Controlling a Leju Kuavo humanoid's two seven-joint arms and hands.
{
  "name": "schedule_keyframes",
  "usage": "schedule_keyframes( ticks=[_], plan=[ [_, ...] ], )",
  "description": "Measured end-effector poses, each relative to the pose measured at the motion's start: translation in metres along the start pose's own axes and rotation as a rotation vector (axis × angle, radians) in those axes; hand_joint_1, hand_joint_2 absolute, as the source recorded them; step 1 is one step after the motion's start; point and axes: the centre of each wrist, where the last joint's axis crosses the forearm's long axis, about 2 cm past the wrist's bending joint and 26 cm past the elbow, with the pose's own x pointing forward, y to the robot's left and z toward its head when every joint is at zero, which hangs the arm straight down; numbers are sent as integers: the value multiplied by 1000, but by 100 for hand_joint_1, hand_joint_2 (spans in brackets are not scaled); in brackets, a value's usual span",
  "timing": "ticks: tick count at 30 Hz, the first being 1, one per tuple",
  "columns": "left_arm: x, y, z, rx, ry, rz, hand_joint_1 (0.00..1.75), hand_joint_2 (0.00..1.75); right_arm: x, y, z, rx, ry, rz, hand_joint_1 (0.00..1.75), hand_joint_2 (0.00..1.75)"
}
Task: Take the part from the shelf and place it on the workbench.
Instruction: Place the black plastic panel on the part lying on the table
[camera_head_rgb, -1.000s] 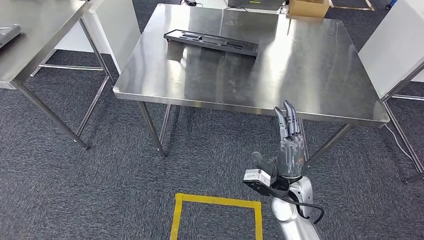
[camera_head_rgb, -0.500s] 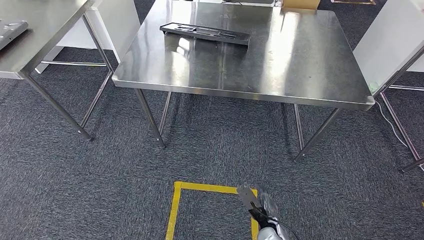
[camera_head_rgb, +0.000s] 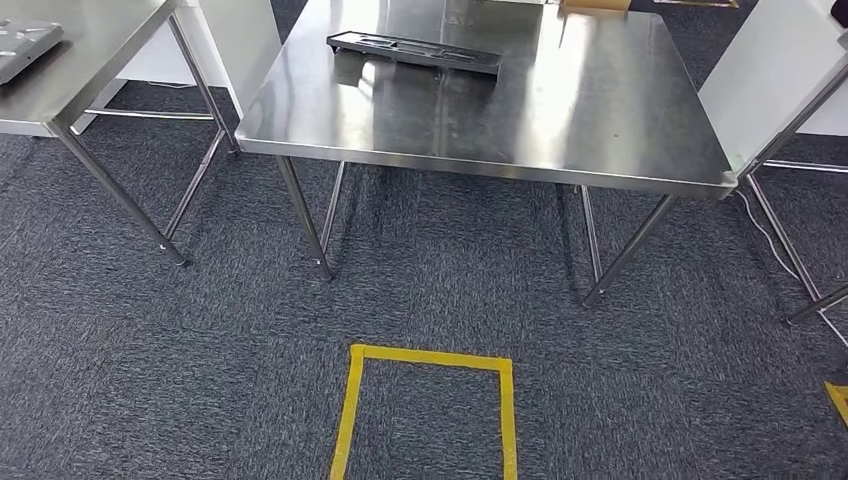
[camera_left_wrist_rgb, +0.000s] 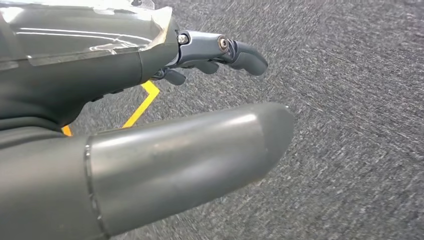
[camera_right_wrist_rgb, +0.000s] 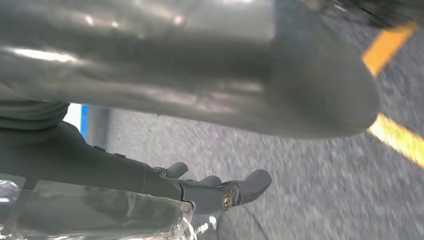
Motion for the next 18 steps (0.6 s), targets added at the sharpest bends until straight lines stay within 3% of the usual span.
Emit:
schedule_keyframes(
  ticks=[8, 18],
  plan=[
    [-2, -5, 4, -5, 32, -48, 0, 0, 21, -12, -1, -199, -124, -34, 0, 0],
    [0, -7, 4, -6, 30, -57, 0, 0, 23, -10, 1, -212, -131, -35, 0, 0]
  ],
)
